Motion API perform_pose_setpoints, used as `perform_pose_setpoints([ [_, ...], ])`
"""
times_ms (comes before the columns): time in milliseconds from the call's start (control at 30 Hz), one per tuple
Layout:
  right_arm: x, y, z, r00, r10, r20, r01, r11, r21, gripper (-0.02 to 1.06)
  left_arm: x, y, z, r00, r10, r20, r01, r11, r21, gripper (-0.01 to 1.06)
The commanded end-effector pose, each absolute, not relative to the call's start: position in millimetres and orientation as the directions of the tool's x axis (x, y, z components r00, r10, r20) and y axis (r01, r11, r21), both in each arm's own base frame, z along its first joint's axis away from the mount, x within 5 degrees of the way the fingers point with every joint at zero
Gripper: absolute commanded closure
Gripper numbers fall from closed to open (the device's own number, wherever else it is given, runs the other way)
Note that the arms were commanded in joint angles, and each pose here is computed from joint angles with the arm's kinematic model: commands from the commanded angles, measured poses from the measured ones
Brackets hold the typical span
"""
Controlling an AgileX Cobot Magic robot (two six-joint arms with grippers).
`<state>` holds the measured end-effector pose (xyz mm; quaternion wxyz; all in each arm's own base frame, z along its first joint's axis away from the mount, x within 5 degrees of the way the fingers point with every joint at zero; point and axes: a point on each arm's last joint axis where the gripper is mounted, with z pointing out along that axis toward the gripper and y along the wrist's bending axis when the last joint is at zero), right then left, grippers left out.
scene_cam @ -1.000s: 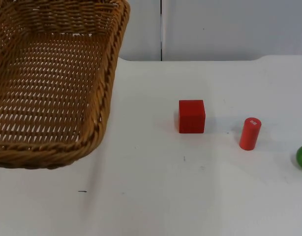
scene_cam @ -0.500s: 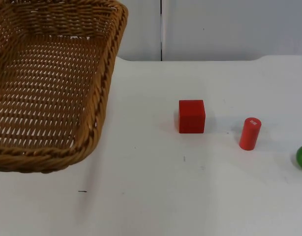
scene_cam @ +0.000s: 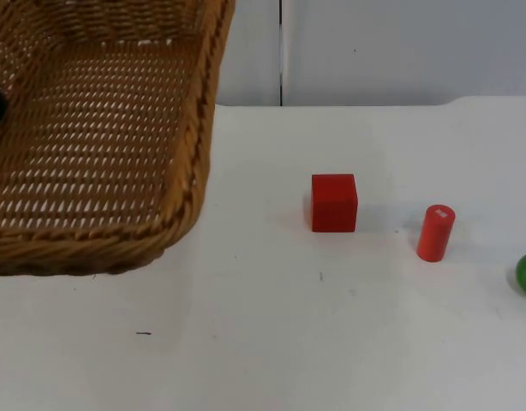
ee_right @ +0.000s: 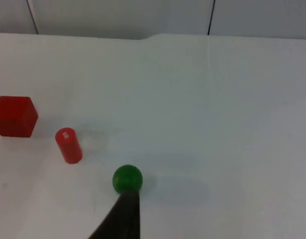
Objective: Pick up the basket with the left hand and place the object to the left of the red cylinder into the basket with the right hand.
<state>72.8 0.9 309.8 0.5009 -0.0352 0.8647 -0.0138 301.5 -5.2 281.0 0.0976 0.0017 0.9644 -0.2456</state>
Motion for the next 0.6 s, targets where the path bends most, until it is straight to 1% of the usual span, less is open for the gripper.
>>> perform_pose_setpoints([
  [0,85.2,1.0,313.2,-0.482,-0.085,-0.872,-0.049,0.996,-0.07,-0.01,300.6,-9.4,284.6,-0.979,-0.046,-0.198,0.062,0.861,-0.505,1.05],
  [200,111.3,1.8,315.5,-0.468,-0.096,-0.878,-0.056,0.995,-0.079,-0.01,300.4,-8.7,284.1,-0.979,-0.041,-0.198,0.064,0.866,-0.496,1.05],
  [300,127.4,2.3,324.4,-0.488,-0.095,-0.868,-0.058,0.995,-0.076,-0.01,300.3,-8.3,283.9,-0.98,-0.038,-0.197,0.065,0.869,-0.491,1.05],
  [467,149.7,2.9,340.8,-0.48,-0.095,-0.872,-0.058,0.995,-0.076,-0.01,300.2,-8.0,283.7,-0.98,-0.036,-0.197,0.066,0.871,-0.488,1.05],
  [567,171.1,3.4,349.8,-0.498,-0.095,-0.862,-0.059,0.995,-0.076,-0.01,299.9,-6.9,283.0,-0.98,-0.029,-0.195,0.068,0.877,-0.475,1.05],
])
